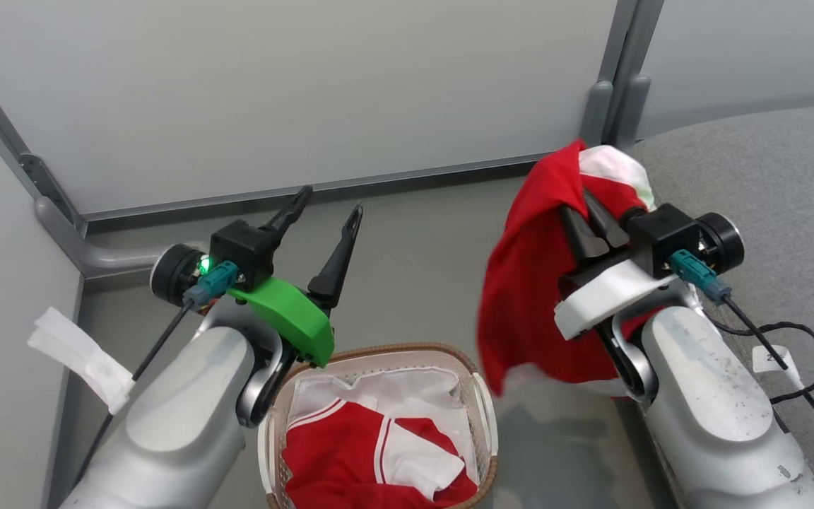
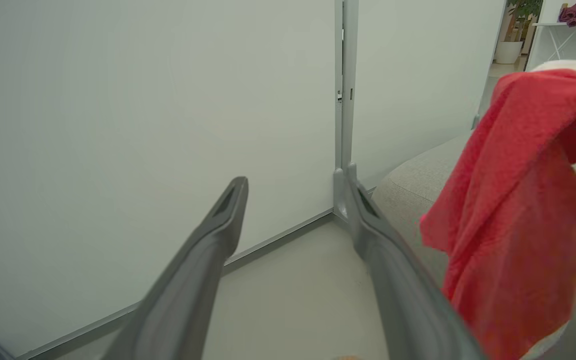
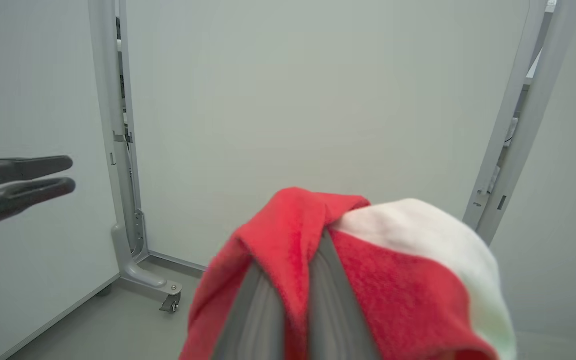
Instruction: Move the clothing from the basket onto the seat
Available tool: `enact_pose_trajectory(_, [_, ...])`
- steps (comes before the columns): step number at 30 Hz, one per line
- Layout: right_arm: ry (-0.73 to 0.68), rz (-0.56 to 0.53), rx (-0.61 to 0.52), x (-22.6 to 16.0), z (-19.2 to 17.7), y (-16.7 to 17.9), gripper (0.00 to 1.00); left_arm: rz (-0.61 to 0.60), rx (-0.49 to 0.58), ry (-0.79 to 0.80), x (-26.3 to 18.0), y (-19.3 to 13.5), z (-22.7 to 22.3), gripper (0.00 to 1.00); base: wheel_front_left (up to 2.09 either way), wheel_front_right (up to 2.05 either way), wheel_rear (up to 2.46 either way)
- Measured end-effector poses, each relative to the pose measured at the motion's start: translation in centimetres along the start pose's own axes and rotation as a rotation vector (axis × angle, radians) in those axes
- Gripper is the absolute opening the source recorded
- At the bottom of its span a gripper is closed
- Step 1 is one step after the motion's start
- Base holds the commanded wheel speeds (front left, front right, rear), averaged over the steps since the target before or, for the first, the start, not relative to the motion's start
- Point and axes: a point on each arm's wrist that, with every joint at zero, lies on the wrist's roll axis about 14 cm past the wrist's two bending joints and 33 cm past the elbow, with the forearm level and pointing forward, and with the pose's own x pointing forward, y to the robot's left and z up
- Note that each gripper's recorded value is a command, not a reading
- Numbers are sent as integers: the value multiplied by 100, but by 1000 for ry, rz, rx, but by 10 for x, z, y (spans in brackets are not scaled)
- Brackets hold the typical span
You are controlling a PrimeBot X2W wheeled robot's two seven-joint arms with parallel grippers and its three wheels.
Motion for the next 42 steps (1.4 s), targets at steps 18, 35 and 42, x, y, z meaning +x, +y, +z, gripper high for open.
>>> enact_pose_trajectory(18, [-35, -210, -103, -51, 19, -73, 0, -204, -116, 66, -4, -96, -52, 100, 0, 0, 0])
enact_pose_trajectory(35, [28, -497, -196, -130, 26, -149, 0, -499, -162, 90, 31, -187, -74, 100, 0, 0, 0])
enact_pose_trajectory(42, [86, -566, -210, -149, 13, -164, 0, -555, -187, 108, 37, -202, -87, 100, 0, 0, 0])
